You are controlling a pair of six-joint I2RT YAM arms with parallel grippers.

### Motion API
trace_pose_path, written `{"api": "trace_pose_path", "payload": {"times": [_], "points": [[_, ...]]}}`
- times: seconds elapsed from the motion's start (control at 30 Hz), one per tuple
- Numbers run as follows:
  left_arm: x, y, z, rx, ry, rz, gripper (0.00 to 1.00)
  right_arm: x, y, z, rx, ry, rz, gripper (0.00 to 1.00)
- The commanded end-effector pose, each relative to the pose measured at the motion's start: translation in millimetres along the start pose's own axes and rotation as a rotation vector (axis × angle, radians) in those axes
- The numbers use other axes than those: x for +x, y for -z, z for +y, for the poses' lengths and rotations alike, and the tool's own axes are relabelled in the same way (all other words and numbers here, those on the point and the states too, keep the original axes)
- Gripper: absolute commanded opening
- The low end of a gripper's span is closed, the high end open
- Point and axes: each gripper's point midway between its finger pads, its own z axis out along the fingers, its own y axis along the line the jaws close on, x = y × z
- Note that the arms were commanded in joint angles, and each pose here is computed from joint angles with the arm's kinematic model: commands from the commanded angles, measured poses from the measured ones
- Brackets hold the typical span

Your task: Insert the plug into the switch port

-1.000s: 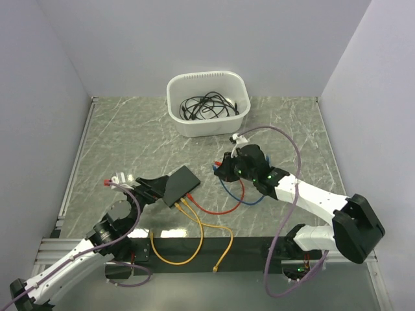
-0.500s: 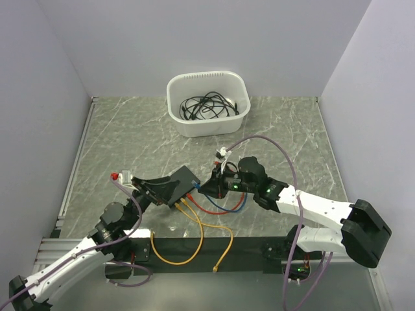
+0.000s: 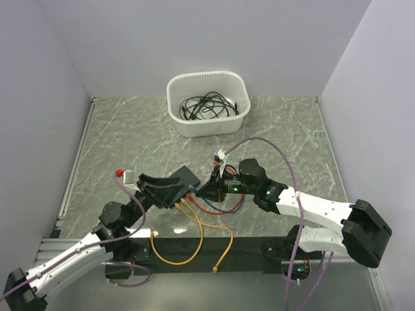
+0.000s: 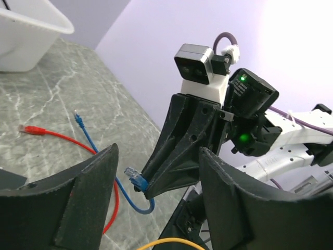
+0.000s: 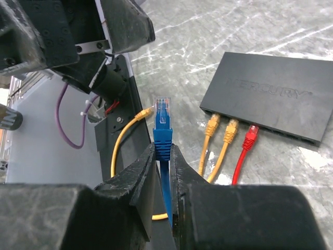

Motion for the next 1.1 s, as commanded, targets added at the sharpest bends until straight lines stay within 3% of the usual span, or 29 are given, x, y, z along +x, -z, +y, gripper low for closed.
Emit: {"api": "trace_pose_path", "payload": {"times": [0.0, 0.1, 0.4, 1.07], "points": [[20, 7, 7, 0.043, -0.013, 0.040, 0.67, -15, 4, 19, -0.070, 0.059, -0.061, 0.00], [23, 6, 6, 0.052, -0.009, 0.051, 0.61, -14, 5, 20, -0.080, 0.062, -0.063, 0.00], [29, 4, 10, 0.041, -0.016, 0.073, 0.57, -18, 12, 37, -0.156, 0.085, -0.086, 0.00], [50, 5, 5, 0.104, -0.010, 0.163, 0.55, -20, 11, 38, -0.169, 0.092, -0.095, 0.00]]}}
